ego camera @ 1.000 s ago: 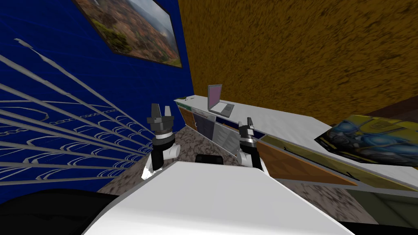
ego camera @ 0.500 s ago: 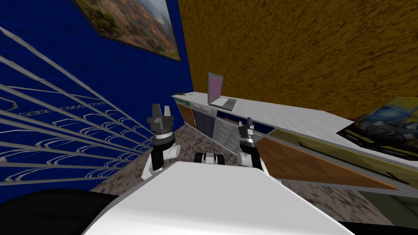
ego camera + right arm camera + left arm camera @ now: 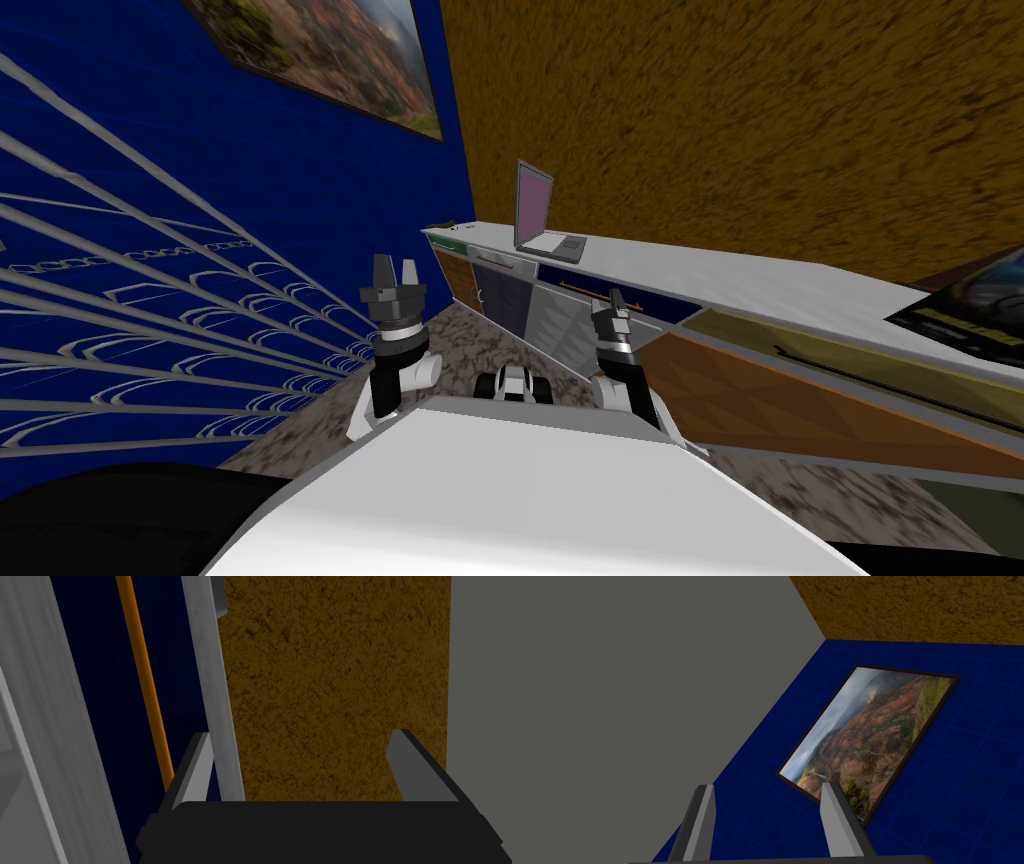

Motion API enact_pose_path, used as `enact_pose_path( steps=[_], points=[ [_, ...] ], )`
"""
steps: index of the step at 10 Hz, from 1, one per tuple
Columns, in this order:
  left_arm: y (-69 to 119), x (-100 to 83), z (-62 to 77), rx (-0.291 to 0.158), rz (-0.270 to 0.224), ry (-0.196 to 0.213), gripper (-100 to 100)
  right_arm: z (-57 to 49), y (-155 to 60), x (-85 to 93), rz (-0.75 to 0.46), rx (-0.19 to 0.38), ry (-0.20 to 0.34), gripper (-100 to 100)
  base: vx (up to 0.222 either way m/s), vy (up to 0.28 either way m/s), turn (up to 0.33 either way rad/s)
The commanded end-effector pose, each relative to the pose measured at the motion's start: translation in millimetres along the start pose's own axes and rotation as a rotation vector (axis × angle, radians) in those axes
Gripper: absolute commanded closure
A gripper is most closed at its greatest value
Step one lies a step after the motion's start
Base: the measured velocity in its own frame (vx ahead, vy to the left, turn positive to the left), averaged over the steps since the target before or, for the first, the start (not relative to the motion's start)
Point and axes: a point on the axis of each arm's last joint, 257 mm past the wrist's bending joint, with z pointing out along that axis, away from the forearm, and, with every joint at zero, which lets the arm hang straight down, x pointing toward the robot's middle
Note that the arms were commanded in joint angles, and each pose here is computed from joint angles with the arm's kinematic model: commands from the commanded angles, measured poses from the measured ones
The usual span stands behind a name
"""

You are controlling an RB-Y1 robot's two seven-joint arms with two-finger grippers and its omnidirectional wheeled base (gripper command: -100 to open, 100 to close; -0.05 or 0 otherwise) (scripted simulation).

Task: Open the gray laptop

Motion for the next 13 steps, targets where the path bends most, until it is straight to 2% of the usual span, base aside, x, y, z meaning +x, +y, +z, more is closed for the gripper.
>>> enact_pose_path(
  steps=[1, 5, 6, 8, 9, 11, 12, 13],
  points=[
    [0.0, 0.0, 0.0, 0.0, 0.0, 0.0, 0, -2.8, 2.7, -21.7, -0.157, 0.014, 0.021, -100, 0.051, 0.148, 0.011],
    [0.0, 0.0, 0.0, 0.0, 0.0, 0.0, 0, -9.7, 7.0, -60.9, -0.447, 0.055, 0.042, -100, 0.097, 0.203, 0.012],
    [0.0, 0.0, 0.0, 0.0, 0.0, 0.0, 0, -9.7, 8.3, -66.3, -0.459, 0.055, 0.034, -100, 0.047, 0.148, 0.001],
    [0.0, 0.0, 0.0, 0.0, 0.0, 0.0, 0, -14.1, 10.1, -86.1, -0.616, 0.086, 0.043, -100, 0.079, 0.158, 0.012],
    [0.0, 0.0, 0.0, 0.0, 0.0, 0.0, 0, -14.1, 12.1, -92.1, -0.63, 0.086, 0.035, -100, 0.055, 0.159, -0.004],
    [0.0, 0.0, 0.0, 0.0, 0.0, 0.0, 0, -19.3, 14.4, -115.1, -0.799, 0.126, 0.04, -100, 0.086, 0.187, 0.008],
    [0.0, 0.0, 0.0, 0.0, 0.0, 0.0, 0, -19.3, 16.5, -119.8, -0.811, 0.126, 0.033, -100, 0.091, 0.168, -0.007],
    [-0.1, 0.0, 0.0, 0.0, 0.0, 0.0, 0, -22.2, 19.0, -134.2, -0.904, 0.15, 0.031, -100, 0.111, 0.16, 0.006]
  ],
)
